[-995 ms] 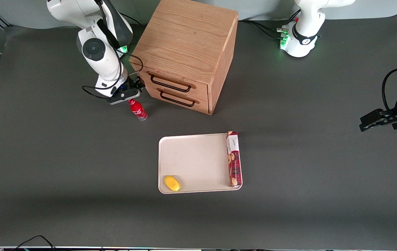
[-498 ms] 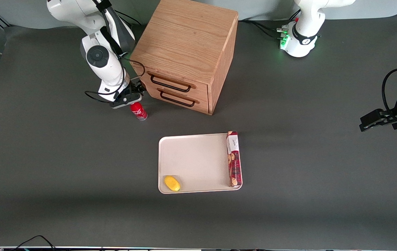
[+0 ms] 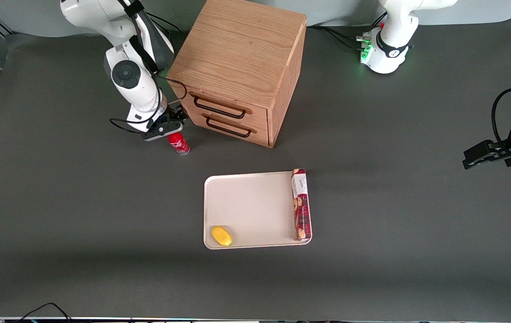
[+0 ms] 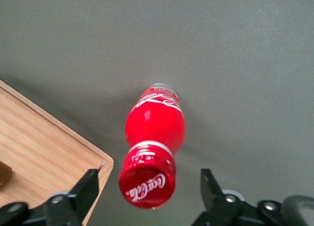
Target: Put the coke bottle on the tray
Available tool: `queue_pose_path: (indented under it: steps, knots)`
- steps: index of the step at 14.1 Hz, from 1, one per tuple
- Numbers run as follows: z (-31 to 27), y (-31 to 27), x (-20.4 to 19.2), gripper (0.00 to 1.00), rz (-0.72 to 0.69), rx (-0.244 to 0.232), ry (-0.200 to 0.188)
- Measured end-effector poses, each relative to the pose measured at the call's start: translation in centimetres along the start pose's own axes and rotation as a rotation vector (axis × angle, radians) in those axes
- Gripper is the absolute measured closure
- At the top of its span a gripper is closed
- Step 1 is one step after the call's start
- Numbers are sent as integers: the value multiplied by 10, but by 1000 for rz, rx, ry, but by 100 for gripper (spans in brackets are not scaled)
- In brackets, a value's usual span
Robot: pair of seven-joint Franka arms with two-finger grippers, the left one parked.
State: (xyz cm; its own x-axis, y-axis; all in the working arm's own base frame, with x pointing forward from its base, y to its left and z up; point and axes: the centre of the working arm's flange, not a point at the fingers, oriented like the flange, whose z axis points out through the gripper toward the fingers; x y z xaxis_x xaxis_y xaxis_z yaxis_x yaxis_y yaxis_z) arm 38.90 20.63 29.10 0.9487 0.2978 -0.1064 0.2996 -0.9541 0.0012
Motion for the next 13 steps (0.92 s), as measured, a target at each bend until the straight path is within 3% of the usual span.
queue_pose_path:
  steps: [3,8,13]
  knots:
    - [0,0,0,48,0,0,1]
    - [0,0,0,98,-1,0,1]
    - [-2,0,1,99,-3,1,4]
